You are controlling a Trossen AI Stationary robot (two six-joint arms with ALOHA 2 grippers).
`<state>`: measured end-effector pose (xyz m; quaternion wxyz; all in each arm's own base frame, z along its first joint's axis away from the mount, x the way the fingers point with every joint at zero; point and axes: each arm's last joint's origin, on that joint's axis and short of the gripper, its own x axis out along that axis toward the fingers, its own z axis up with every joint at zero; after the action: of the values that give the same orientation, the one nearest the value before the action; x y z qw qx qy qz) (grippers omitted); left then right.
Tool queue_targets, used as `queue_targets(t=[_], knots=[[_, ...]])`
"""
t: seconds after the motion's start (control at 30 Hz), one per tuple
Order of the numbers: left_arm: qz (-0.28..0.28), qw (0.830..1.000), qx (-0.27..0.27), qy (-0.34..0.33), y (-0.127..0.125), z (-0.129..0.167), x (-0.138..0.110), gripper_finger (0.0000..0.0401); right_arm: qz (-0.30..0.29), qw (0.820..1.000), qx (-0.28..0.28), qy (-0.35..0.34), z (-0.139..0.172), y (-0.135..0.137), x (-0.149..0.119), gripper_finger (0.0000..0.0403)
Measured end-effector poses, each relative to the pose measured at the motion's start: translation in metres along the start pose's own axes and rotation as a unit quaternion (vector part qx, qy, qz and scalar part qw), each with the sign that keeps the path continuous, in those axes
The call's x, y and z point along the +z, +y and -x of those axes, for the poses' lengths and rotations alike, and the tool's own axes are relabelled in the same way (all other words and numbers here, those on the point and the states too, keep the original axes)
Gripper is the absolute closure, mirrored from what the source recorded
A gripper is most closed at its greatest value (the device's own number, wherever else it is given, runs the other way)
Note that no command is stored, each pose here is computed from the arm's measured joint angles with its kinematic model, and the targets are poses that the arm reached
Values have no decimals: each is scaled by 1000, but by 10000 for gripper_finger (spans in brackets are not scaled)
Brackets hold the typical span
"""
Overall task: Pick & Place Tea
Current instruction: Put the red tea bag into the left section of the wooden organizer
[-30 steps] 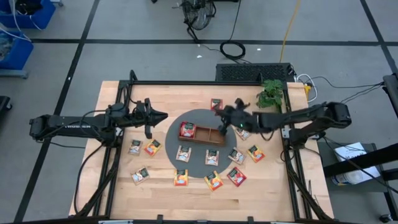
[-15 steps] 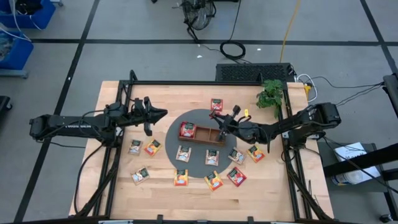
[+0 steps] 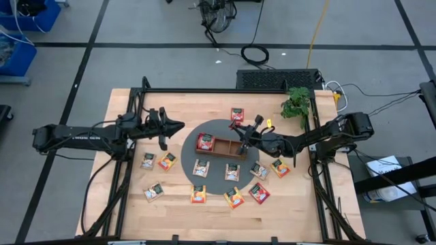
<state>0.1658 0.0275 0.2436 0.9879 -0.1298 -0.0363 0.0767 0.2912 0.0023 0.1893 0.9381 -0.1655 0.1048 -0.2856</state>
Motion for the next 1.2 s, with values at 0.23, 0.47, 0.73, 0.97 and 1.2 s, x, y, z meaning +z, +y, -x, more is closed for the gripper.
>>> queue_targets(t=[0.23,0.47,0.73,0.97,1.2], knots=[[-13,995,98,-2,7,-5,-6,371,-2,1000,0,0,0,0,0,391],[17,998,50,-16,6,-24,-12,365,0,1000,0,0,0,0,0,391],[2,1000,24,13,-4,-82,-11,237,-8,1000,2,-1,-1,0,0,391],[-15,989,-41,138,-22,-148,-6,144,-12,999,29,8,0,2,-3,391],[-29,979,-31,201,-32,-165,23,138,27,998,36,50,3,8,-11,392]])
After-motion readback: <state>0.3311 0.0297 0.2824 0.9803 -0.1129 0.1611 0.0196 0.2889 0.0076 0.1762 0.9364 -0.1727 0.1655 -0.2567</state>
